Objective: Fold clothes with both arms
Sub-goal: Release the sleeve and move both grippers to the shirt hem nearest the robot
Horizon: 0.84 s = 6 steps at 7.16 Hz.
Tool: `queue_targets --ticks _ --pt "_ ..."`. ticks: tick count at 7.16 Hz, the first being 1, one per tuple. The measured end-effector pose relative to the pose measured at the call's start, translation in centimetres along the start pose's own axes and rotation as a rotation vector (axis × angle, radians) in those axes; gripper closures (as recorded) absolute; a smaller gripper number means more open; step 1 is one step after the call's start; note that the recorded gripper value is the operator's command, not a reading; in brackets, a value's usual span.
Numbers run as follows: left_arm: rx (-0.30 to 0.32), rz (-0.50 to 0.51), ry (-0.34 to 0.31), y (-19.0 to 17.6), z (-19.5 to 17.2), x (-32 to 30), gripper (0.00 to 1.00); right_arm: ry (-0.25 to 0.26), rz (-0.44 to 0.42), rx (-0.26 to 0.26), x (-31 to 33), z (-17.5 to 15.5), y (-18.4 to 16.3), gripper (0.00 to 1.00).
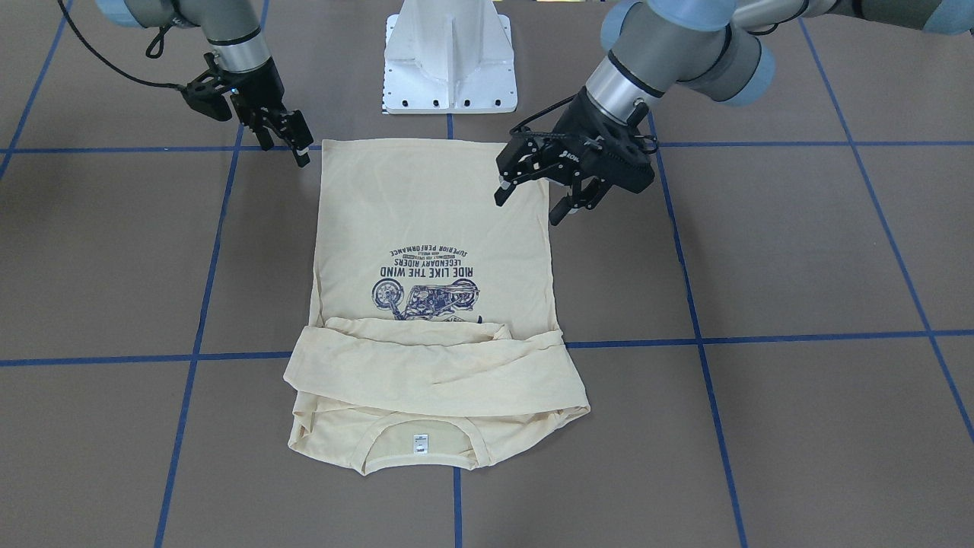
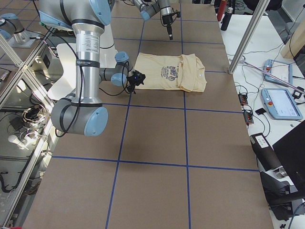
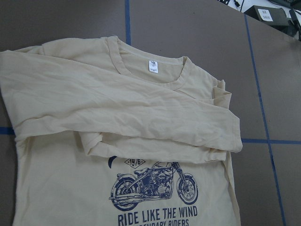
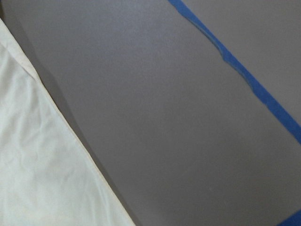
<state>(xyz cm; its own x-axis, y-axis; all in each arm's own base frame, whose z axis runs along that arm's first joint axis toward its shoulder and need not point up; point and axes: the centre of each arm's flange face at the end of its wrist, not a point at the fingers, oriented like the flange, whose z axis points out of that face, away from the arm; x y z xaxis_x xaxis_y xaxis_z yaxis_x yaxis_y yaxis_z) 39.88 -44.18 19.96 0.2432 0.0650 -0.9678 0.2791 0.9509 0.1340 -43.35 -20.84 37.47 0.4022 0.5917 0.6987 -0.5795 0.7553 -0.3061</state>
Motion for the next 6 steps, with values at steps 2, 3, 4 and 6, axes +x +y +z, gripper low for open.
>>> queue_targets --ticks 2,3,4,6 --pt "0.011 -0.023 -0.027 -0.2 -1.3 -1.8 0.05 0.006 0.079 0.012 -1.5 -0.5 3.8 0.02" --pt "0.011 -0.038 -0.037 -0.1 -1.8 -2.6 0.05 0.009 0.116 0.016 -2.1 -0.2 4.7 0.03" --pt "0.013 -0.06 -0.04 0.1 -2.3 -3.1 0.05 0.026 0.14 0.03 -2.4 0.6 5.2 0.04" --pt "0.018 -0.084 -0.034 0.4 -3.2 -3.1 0.05 0.054 0.157 0.045 -2.3 2.0 5.7 0.12"
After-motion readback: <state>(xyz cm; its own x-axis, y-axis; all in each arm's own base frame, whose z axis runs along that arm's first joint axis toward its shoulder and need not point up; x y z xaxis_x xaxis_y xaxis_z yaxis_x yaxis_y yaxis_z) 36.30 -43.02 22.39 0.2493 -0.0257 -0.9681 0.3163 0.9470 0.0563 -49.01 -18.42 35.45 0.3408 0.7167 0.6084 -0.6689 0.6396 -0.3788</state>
